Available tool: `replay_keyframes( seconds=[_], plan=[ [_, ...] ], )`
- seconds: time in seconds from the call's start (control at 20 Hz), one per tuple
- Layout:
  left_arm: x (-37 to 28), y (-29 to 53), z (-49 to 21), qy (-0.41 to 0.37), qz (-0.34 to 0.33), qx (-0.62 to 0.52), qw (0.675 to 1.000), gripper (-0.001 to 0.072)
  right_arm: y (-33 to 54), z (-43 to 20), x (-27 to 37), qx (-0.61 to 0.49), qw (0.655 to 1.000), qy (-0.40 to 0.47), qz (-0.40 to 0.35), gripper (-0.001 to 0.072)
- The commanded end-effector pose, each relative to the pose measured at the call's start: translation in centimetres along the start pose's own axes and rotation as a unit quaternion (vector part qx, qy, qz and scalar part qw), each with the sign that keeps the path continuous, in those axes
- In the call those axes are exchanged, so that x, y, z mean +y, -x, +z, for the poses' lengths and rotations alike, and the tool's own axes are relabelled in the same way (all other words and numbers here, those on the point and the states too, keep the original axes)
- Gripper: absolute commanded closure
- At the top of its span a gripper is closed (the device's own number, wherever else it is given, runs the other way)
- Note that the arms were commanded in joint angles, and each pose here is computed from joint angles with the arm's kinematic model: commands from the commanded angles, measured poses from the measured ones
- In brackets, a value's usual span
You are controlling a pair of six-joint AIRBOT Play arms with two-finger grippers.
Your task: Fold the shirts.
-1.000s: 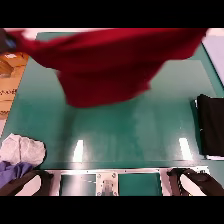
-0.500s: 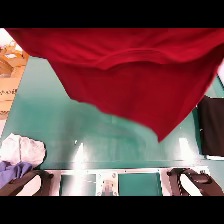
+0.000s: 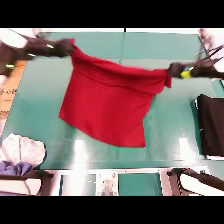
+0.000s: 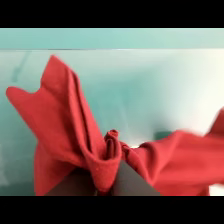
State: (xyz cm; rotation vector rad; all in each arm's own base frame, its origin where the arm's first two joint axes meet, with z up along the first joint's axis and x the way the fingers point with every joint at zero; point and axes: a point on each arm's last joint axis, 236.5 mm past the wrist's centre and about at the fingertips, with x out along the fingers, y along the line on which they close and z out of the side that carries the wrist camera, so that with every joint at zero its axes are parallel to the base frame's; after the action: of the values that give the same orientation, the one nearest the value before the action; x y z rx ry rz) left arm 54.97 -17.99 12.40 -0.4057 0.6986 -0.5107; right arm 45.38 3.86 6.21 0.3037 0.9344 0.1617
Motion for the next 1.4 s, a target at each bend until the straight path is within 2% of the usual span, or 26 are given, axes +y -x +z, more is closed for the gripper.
replay_keyframes(
  seconds=[0.0,0.05,0.1,0.15,0.2,0.25,0.3,0.45,0.5,0.55,0.7,0.75,0.8,0.85,0.9,0.95,1.0,1.15,1.35],
  plan=[
    [2.1,-8.7,-6.1,0.036,0.007,0.034,0.999,0.0679,-7.6,-5.7,-3.6,0.084,0.996,-0.038,-0.019,0.0692],
    [2.1,-9.2,-7.7,0.039,0.001,0.061,0.997,0.0678,-8.7,-6.6,-4.1,0.099,0.994,-0.043,-0.022,0.0692],
    [2.0,-8.8,-8.6,0.041,-0.005,0.082,0.996,0.0596,-9.3,-7.1,-4.4,0.106,0.993,-0.046,-0.024,0.0692],
    [1.8,-7.9,-8.8,0.044,-0.015,0.102,0.994,0.0229,-9.5,-7.0,-4.8,0.107,0.993,-0.050,-0.025,0.0691],
    [1.6,-6.7,-8.7,0.055,-0.024,0.121,0.991,0.0086,-9.1,-6.3,-5.1,0.101,0.993,-0.052,-0.026,0.0614],
    [1.9,-4.7,-8.3,0.068,-0.030,0.144,0.987,0.0086,-8.5,-5.6,-5.1,0.102,0.993,-0.053,-0.023,0.0427],
    [2.3,-2.5,-8.0,0.086,-0.030,0.170,0.981,0.0087,-7.5,-5.1,-5.2,0.113,0.992,-0.056,-0.019,0.0321],
    [5.3,4.8,-9.4,0.134,0.004,0.259,0.956,0.0107,-4.7,-6.0,-5.9,0.169,0.983,-0.073,-0.009,0.0301],
    [6.1,6.7,-10.4,0.139,0.020,0.285,0.948,0.0249,-4.3,-7.0,-6.1,0.187,0.979,-0.077,-0.008,0.0302],
    [6.6,8.1,-11.8,0.141,0.032,0.311,0.939,0.0301,-4.2,-8.5,-6.1,0.211,0.974,-0.082,-0.006,0.0302],
    [6.2,10.5,-16.8,0.153,0.057,0.334,0.928,0.0299,-5.3,-12.1,-6.2,0.241,0.965,-0.102,-0.004,0.0300],
    [6.3,11.1,-19.1,0.165,0.067,0.332,0.926,0.0272,-5.9,-12.5,-6.2,0.235,0.966,-0.106,-0.004,0.0286],
    [6.6,11.6,-21.4,0.179,0.078,0.329,0.924,0.0272,-6.6,-12.5,-6.4,0.224,0.969,-0.106,-0.009,0.0238],
    [6.9,12.0,-24.0,0.195,0.089,0.326,0.921,0.0271,-7.1,-12.3,-6.3,0.217,0.970,-0.105,-0.009,0.0134],
    [7.3,12.4,-26.6,0.212,0.101,0.325,0.916,0.0270,-7.5,-11.8,-6.1,0.206,0.972,-0.108,-0.006,0.0112],
    [7.8,12.4,-28.5,0.231,0.111,0.316,0.913,0.0265,-7.9,-11.0,-5.9,0.191,0.975,-0.114,-0.002,0.0112],
    [8.4,12.0,-30.0,0.253,0.121,0.302,0.911,0.0108,-8.1,-9.9,-5.8,0.172,0.978,-0.118,0.002,0.0112],
    [10.1,9.7,-31.5,0.308,0.128,0.235,0.913,0.0106,-7.9,-7.3,-5.2,0.141,0.983,-0.119,0.011,0.0112],
    [11.6,7.5,-30.7,0.313,0.136,0.186,0.921,0.0108,-7.6,-6.0,-5.1,0.127,0.985,-0.113,0.012,0.0112]
  ],
)
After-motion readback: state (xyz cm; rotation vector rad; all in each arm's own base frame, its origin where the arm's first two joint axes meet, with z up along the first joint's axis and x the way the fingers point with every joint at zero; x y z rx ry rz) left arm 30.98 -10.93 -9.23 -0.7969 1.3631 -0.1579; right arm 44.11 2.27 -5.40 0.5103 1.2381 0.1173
